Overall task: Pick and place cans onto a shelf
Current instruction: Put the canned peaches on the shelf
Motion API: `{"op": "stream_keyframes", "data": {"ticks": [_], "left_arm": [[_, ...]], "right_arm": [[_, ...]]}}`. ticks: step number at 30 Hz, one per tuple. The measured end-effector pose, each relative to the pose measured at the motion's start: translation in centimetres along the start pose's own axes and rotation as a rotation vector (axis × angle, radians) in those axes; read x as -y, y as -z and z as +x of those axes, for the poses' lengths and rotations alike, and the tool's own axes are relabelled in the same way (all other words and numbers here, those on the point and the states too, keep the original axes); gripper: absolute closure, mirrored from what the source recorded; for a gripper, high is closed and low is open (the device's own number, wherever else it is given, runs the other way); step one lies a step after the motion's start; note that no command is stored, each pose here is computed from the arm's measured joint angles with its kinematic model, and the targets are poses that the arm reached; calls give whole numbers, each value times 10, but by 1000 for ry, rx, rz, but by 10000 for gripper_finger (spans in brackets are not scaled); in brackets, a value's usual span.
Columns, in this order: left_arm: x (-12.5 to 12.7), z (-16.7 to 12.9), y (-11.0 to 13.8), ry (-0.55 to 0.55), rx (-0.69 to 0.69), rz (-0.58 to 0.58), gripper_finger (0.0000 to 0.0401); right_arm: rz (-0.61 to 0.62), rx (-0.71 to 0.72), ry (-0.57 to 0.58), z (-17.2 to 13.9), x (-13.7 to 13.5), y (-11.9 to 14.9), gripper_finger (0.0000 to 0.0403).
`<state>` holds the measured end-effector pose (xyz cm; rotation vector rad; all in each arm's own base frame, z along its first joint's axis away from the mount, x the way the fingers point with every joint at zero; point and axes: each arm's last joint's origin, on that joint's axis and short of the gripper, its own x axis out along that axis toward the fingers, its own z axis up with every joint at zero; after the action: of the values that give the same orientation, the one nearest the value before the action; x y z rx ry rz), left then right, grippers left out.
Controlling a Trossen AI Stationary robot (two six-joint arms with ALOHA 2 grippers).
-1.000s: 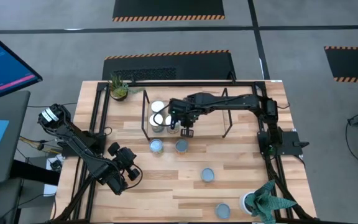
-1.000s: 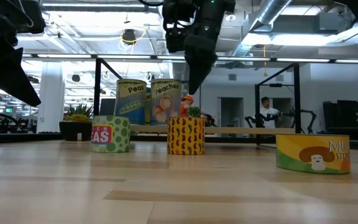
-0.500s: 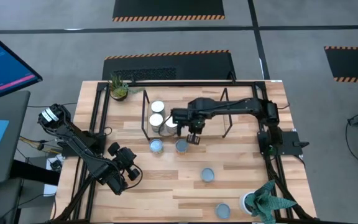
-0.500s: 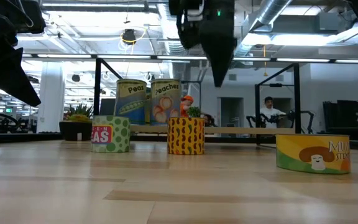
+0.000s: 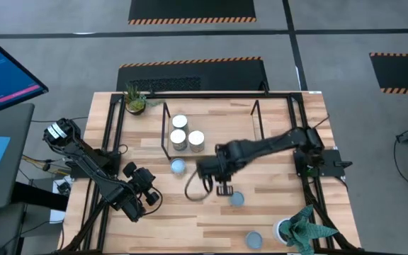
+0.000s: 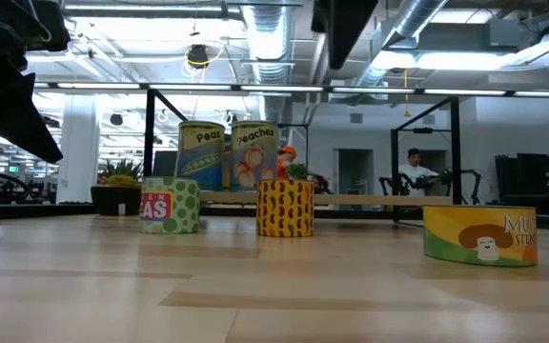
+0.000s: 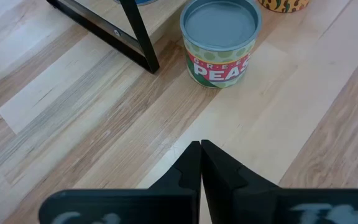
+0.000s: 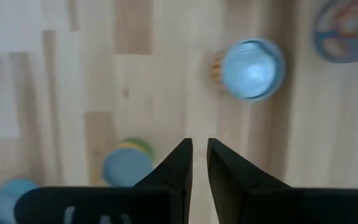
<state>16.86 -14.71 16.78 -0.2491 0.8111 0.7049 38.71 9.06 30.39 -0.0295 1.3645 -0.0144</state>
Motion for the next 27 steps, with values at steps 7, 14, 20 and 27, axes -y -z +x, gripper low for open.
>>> {"op": "stream_keyframes", "data": {"ticks": [7,14,20,27], "left_arm": [[0,0,0,0,0,0,401],[0,0,0,0,0,0,401],[0,0,0,0,0,0,401],[0,0,0,0,0,0,401]], "right_arm": [[-18,-7,-19,-4,-43,13,329],[-55,-8,-31,-7,-72,24,329],[-45,19,-23,-8,-84,27,329],[-68,42,27,4,-88,29,329]]}}
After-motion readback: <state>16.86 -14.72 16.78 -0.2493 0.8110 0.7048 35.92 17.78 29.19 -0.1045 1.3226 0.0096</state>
